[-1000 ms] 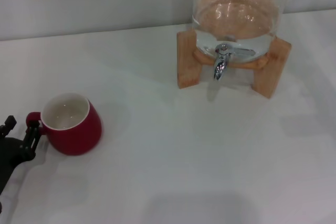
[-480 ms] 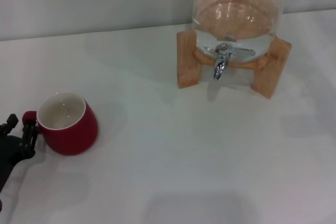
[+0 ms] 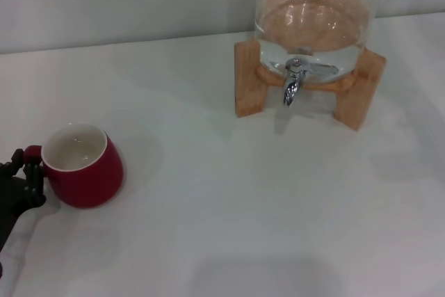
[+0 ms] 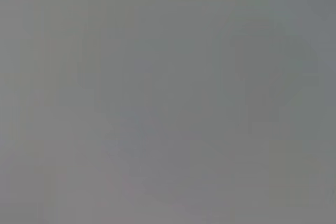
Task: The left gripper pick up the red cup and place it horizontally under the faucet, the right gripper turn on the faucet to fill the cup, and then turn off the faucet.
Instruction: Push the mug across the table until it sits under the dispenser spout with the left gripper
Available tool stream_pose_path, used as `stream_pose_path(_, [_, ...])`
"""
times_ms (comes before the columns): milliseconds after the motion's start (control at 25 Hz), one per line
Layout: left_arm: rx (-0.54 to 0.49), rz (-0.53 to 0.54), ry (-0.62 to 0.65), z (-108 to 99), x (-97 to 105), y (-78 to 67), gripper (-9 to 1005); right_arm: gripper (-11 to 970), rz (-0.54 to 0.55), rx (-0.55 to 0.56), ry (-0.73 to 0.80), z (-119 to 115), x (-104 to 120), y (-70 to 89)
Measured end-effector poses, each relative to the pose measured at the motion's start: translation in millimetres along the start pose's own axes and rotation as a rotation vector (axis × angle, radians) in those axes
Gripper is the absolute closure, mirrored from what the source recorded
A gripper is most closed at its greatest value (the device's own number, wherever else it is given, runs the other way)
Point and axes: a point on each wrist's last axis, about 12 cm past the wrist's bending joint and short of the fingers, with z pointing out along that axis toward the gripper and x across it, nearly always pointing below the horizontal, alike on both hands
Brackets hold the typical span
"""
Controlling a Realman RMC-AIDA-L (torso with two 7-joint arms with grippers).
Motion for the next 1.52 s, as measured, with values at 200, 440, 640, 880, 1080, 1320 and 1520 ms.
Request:
stream_pose_path(200, [0.004,0.002,-0.004,1.4,-1.1,-0.6,804,285,-0.001,-0.001,-0.001,0.5,-0.3,-0.2])
stream_pose_path(440, [0.011,0.0,-0.019,4.9,-4.8,-2.1,816,285,0.0,0.001,0.0,1.0,-0.3,-0.5])
stream_pose_path(640, [0.046,0.014,-0.032,13.2,-9.9,-7.9,816,285,0.0,0.002,0.002,1.5,-0.1,-0.5])
stream_pose_path(880, [0.108,0.044,-0.051,28.6,-19.3,-18.4,817,285,0.001,-0.001,0.001,2.5,-0.2,0.6])
stream_pose_path(1080, [0.158,0.066,-0.063,41.4,-26.9,-27.6,817,285,0.003,-0.004,-0.001,2.6,0.1,1.8])
stream_pose_path(1320, [0.222,0.085,-0.079,54.0,-36.1,-40.4,817,285,0.008,-0.005,0.001,1.8,1.6,4.2])
stream_pose_path(1520, [0.265,0.096,-0.08,61.8,-42.0,-52.2,817,285,0.015,-0.005,0.002,1.0,3.1,6.7])
